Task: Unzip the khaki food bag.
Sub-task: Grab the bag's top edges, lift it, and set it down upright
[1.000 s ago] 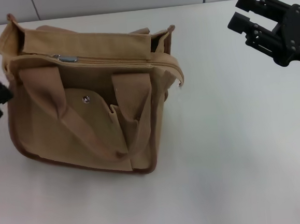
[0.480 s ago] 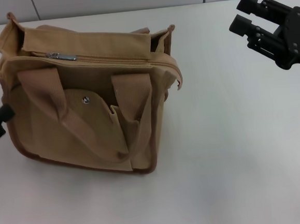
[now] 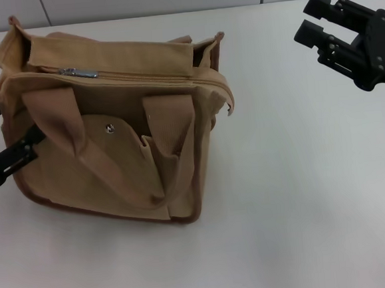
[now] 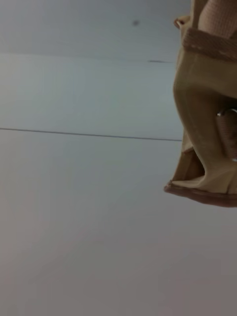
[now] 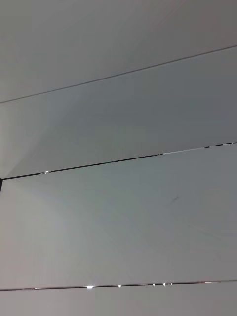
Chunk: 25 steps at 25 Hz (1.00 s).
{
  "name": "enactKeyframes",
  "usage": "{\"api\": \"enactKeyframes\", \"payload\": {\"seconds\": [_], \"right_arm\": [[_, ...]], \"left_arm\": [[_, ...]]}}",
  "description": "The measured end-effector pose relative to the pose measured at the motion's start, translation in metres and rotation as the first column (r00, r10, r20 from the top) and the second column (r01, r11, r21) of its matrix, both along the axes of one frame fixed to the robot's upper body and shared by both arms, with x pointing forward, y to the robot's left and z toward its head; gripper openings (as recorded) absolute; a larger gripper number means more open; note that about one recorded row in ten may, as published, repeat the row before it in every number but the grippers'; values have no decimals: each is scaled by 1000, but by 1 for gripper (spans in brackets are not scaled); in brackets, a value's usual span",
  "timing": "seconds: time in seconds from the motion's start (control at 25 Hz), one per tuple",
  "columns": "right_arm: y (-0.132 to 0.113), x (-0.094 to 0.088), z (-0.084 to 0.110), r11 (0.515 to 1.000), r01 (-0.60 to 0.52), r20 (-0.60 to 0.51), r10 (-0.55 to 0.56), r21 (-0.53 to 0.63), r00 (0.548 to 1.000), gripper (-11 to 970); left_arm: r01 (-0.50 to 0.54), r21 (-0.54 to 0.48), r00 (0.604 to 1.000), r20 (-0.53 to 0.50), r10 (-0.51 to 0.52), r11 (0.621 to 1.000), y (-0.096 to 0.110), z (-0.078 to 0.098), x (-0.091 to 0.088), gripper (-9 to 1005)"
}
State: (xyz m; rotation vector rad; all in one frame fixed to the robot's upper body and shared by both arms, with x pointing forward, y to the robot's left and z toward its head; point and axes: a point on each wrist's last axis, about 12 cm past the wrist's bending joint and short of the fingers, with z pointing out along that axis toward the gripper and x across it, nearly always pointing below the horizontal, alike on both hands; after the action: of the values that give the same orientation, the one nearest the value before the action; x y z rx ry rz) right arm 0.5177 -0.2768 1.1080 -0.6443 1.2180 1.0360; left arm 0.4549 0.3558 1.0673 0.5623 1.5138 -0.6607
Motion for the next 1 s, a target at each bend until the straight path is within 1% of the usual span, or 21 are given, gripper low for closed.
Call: {"api": "enactKeyframes", "payload": {"seconds": [0.12,0.28,0.48,0.72,0.92,1.0], "right_arm": [[0,-1,0,1000,-2,1,2,2,1000,533],[-1,-2,-1,1000,-2,0,2,3,1000,533],[-2,-3,-1,1000,-2,0,2,3,1000,533],[-2,-3,0,1000,-4,2,4,3,1000,533],[-2,-4,0,1000,-10,5,10,6,1000,533],[-3,-5,-1,1000,-9,3,9,7,1000,533]], "left_arm": [[4,14,1000,10,-5,1000,-4,-2,4,830],[14,32,999,40,-16,999,-6,-3,4,811],[40,38,997,69,-43,998,-9,-1,3,616],[57,33,995,81,-60,998,-10,1,3,346],[67,34,994,90,-70,997,-10,3,3,236],[76,32,992,95,-79,997,-11,4,4,225]]}}
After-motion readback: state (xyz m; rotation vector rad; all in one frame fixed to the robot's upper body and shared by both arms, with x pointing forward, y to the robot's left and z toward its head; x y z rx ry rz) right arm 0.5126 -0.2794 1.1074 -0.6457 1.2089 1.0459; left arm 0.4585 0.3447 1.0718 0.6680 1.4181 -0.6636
